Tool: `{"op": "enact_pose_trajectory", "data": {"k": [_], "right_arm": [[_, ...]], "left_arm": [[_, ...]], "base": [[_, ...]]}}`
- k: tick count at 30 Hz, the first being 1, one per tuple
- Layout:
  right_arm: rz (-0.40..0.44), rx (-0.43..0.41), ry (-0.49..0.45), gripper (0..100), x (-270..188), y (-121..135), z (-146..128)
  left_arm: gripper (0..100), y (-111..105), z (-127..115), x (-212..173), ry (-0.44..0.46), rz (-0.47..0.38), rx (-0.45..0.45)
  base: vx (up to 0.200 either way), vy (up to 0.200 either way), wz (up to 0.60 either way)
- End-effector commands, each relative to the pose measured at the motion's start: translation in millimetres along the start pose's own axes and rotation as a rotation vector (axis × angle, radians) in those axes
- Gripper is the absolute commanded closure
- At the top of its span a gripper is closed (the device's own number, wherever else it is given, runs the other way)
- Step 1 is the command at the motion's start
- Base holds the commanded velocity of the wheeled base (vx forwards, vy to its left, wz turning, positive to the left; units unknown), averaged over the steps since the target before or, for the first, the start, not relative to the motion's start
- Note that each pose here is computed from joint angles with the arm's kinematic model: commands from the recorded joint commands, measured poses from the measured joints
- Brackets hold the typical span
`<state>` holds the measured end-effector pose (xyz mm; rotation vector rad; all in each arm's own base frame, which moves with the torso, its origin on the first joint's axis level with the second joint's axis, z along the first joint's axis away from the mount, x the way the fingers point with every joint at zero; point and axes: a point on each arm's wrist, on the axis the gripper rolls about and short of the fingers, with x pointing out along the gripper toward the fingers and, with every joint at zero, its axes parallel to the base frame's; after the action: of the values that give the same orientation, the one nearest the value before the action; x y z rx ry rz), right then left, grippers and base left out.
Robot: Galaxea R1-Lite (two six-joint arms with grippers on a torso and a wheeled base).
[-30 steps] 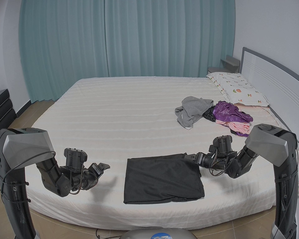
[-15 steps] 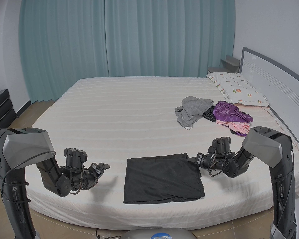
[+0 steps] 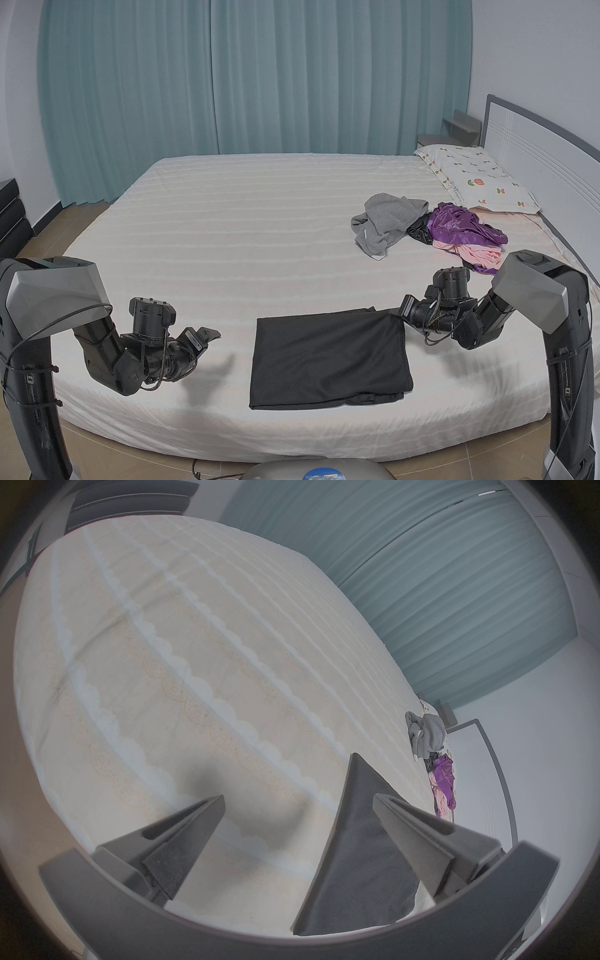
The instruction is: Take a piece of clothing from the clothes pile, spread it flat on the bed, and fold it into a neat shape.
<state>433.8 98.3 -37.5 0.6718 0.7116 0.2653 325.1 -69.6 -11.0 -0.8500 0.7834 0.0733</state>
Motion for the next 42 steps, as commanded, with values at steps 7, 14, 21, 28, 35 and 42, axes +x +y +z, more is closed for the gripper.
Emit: {"op": "enact_pose_trajectory", "data": {"k": [7, 14, 21, 28, 35, 42], "right_arm": [[-0.004, 0.005, -0.007, 100, 6.7, -5.4, 3.3], [-0.004, 0.005, -0.005, 0, 5.6, -4.5, 2.8], [0.016, 0.013, 0.019, 0, -47.5, 11.6, 1.4], [-0.004, -0.006, 0.149, 0, -89.7, 8.8, -58.2], [-0.024, -0.039, 0.189, 0, -105.7, -3.2, -78.6], [-0.041, -0.098, 0.22, 0, -107.7, -9.0, -88.2]], "left_arm": [[0, 0.3, -0.4, 0.5, 0.001, 0.001, 0.0], [0, 0.3, -0.4, 0.5, 0.001, 0.001, 0.0], [0, 0.3, -0.4, 0.5, 0.001, 0.001, 0.0], [0, 0.6, -0.7, 0.4, 0.002, 0.002, 0.0], [0, 0.9, -0.3, 0.3, 0.001, 0.002, -0.002], [0, 0.9, -0.3, 0.3, 0.001, 0.002, -0.001]], "base": [[0.0, 0.0, 0.0], [0.0, 0.0, 0.0], [0.0, 0.0, 0.0], [0.0, 0.0, 0.0], [0.0, 0.0, 0.0], [0.0, 0.0, 0.0]]}}
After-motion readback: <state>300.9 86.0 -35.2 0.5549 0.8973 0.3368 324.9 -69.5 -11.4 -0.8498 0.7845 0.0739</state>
